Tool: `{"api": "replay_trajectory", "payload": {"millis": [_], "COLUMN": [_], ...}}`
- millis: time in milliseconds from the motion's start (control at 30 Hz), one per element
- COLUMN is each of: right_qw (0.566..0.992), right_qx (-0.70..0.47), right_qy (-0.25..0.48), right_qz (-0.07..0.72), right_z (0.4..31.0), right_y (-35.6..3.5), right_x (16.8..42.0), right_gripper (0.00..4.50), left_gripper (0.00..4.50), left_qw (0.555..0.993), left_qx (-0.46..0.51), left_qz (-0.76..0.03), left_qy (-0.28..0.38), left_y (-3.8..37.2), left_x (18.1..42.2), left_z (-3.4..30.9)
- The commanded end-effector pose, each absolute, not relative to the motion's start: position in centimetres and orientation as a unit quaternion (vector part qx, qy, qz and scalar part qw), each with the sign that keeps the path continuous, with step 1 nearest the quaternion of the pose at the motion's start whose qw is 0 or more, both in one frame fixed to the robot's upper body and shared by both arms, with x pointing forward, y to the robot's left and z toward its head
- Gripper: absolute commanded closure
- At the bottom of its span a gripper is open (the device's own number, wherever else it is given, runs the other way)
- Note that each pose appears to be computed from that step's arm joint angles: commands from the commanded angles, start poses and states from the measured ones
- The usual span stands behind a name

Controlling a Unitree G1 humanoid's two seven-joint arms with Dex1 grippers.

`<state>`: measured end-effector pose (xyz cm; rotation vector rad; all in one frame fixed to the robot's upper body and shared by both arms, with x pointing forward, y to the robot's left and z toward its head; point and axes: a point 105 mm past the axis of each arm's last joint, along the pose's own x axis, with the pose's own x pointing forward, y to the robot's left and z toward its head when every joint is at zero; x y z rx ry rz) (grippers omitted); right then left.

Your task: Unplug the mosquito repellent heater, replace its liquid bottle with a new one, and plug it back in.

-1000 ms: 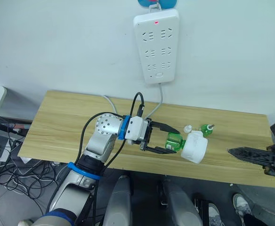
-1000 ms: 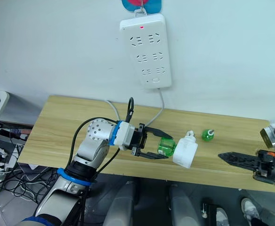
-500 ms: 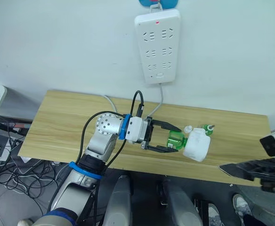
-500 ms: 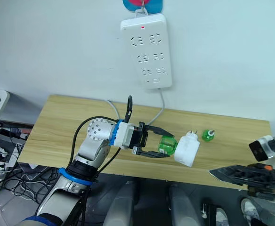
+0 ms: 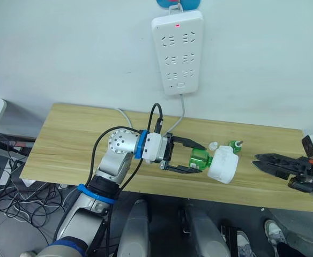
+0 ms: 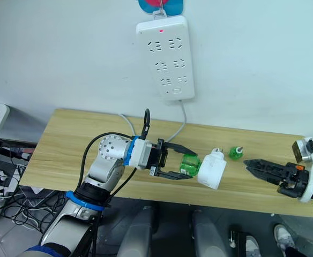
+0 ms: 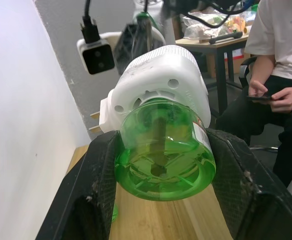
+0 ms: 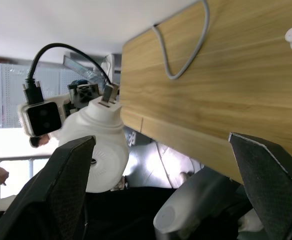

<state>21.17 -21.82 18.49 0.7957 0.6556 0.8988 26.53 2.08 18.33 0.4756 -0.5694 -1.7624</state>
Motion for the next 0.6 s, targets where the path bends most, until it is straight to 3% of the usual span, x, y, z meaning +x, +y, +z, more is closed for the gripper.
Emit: {"api": "replay_trajectory", "payload": {"millis": [33,167,300,467,500,600], "right_qw": [0.776,0.812,0.84,0.842,0.839,0.829], "right_qx": [0.348,0.312,0.299,0.311,0.314,0.314], "right_qy": [0.315,0.286,0.238,0.208,0.204,0.203], "right_qz": [0.421,0.401,0.386,0.388,0.394,0.415], "right_z": [18.5,19.5,21.2,22.0,22.1,21.9], "right_y": [-21.0,-21.1,-21.3,-21.0,-20.7,-19.2], "right_x": [20.5,21.2,23.2,24.5,24.7,24.8], "right_gripper": [0.03,0.93,2.34,4.23,4.44,4.44], "left_gripper": [2.18,2.18,2.18,2.18,2.18,2.18], "left_qw": [0.57,0.571,0.571,0.567,0.567,0.565], "left_qx": [0.205,0.205,0.203,0.199,0.199,0.198], "left_qz": [-0.75,-0.75,-0.752,-0.755,-0.755,-0.757], "left_qy": [-0.265,-0.263,-0.261,-0.262,-0.262,-0.262], "left_y": [2.2,2.3,2.3,2.1,2.1,2.1], "left_x": [26.1,26.0,25.9,25.8,25.8,25.7], "left_z": [18.9,18.9,18.7,18.8,18.8,18.9]}}
